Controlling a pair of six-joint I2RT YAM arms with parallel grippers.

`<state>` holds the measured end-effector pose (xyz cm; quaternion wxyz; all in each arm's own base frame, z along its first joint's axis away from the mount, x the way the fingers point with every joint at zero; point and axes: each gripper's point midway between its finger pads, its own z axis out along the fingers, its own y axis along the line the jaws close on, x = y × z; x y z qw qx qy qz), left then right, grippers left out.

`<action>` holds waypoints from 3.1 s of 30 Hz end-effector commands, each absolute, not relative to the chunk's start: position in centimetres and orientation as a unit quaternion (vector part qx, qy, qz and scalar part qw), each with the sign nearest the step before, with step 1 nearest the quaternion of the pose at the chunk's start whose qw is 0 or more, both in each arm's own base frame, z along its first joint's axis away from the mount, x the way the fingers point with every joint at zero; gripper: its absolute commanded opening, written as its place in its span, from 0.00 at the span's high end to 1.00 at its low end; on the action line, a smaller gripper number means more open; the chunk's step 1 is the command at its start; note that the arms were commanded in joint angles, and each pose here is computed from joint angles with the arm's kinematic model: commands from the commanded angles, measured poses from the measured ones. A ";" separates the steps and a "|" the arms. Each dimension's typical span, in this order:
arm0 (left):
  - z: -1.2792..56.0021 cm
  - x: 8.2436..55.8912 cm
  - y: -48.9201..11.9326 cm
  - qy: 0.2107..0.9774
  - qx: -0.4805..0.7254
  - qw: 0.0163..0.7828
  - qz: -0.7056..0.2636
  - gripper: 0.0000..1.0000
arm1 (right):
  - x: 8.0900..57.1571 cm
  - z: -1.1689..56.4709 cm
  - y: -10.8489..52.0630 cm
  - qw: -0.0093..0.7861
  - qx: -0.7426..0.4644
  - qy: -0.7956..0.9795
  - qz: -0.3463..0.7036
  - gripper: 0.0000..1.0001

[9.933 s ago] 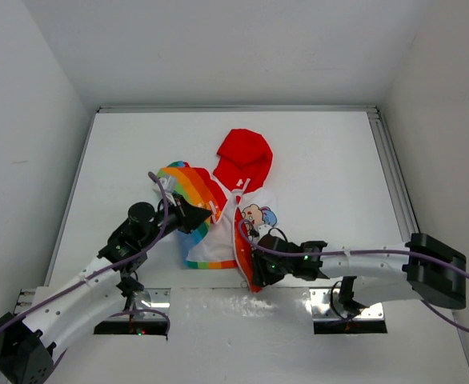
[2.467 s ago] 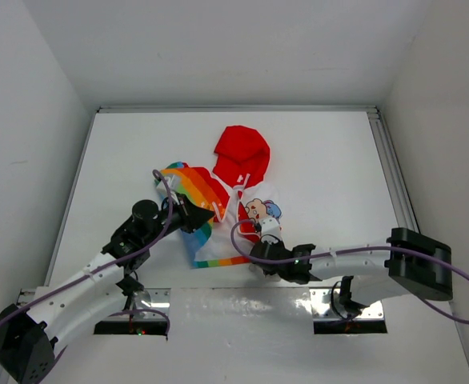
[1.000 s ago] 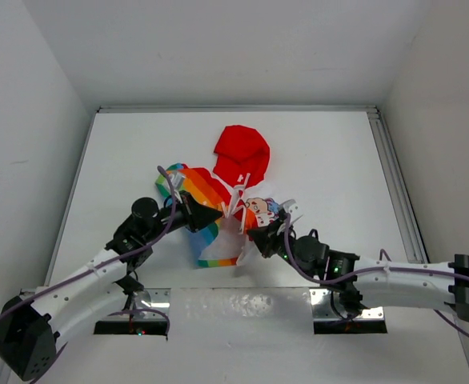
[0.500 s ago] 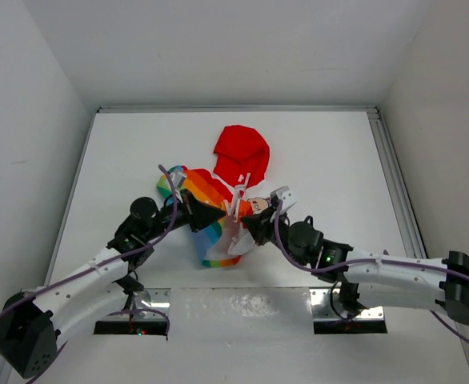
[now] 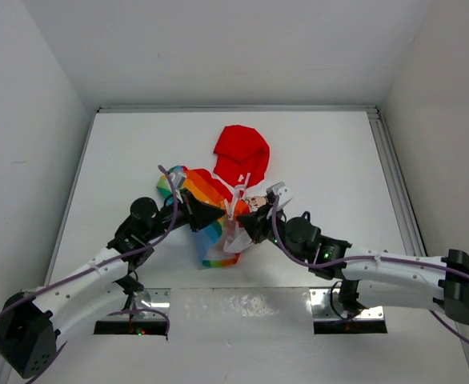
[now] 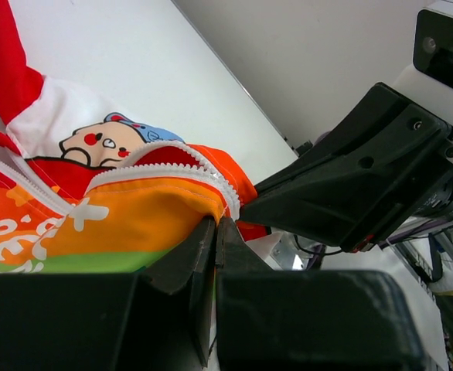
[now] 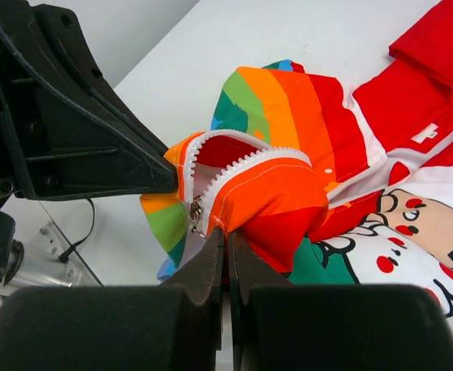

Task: Zip up the jacket

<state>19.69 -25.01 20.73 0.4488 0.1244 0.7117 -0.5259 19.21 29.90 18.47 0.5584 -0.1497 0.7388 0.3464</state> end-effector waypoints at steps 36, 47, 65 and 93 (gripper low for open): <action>21.5 19.4 -25.3 0.700 0.148 0.474 -0.513 1.00 | 19.7 21.2 30.1 0.578 -0.134 0.721 0.358 1.00; 21.4 19.3 -25.5 0.702 0.151 0.471 -0.512 1.00 | 19.6 21.6 30.1 0.578 -0.136 0.719 0.362 1.00; 20.4 19.3 -25.7 0.719 0.151 0.468 -0.491 1.00 | 19.6 23.0 30.6 0.577 -0.138 0.716 0.368 1.00; 20.4 18.6 -25.4 0.723 0.150 0.470 -0.484 1.00 | 19.9 23.9 32.3 0.552 -0.136 0.722 0.394 1.00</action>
